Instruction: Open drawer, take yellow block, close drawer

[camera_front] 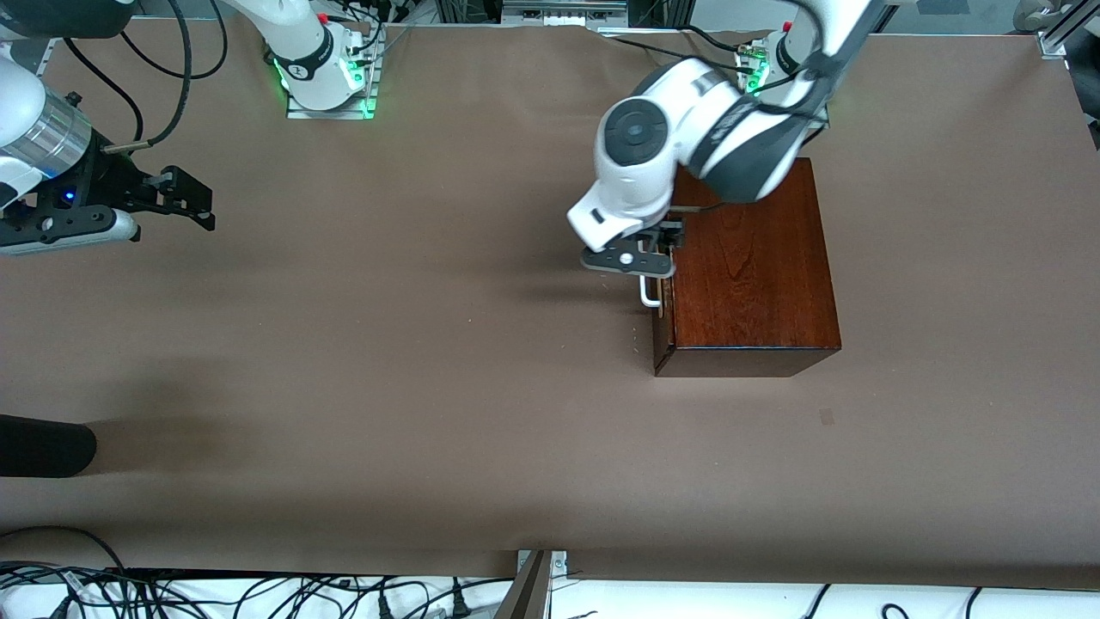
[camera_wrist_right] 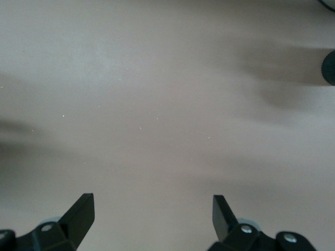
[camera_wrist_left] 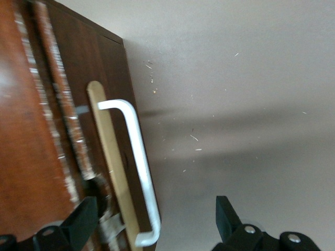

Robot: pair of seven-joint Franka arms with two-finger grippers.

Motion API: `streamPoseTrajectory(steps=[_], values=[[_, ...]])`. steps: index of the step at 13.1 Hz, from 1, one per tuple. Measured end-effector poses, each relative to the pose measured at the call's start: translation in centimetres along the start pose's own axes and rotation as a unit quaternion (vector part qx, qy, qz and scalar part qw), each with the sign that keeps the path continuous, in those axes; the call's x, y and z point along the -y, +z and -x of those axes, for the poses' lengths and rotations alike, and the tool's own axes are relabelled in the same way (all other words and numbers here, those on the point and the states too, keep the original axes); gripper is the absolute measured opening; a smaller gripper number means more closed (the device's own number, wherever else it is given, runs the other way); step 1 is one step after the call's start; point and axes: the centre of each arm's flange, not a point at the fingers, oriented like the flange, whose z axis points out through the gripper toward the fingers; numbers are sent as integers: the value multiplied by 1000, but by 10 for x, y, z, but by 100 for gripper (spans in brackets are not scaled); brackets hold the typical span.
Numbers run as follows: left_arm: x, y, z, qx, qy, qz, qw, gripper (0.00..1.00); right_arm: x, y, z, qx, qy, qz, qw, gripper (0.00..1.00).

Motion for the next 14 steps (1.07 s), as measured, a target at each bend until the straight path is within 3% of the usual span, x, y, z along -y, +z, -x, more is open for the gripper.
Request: streamPoseTrajectory(steps=[3,7,14], values=[[-13,32,-1,7,0,-27,1000,100,0,0,0,0,0,0,1000,100],[-16,54,-3,21,-9,-37,999,100,0,0,0,0,0,0,1000,100],[-23,72,-4,8,2,-65,998,100,0,0,0,0,0,0,1000,100]])
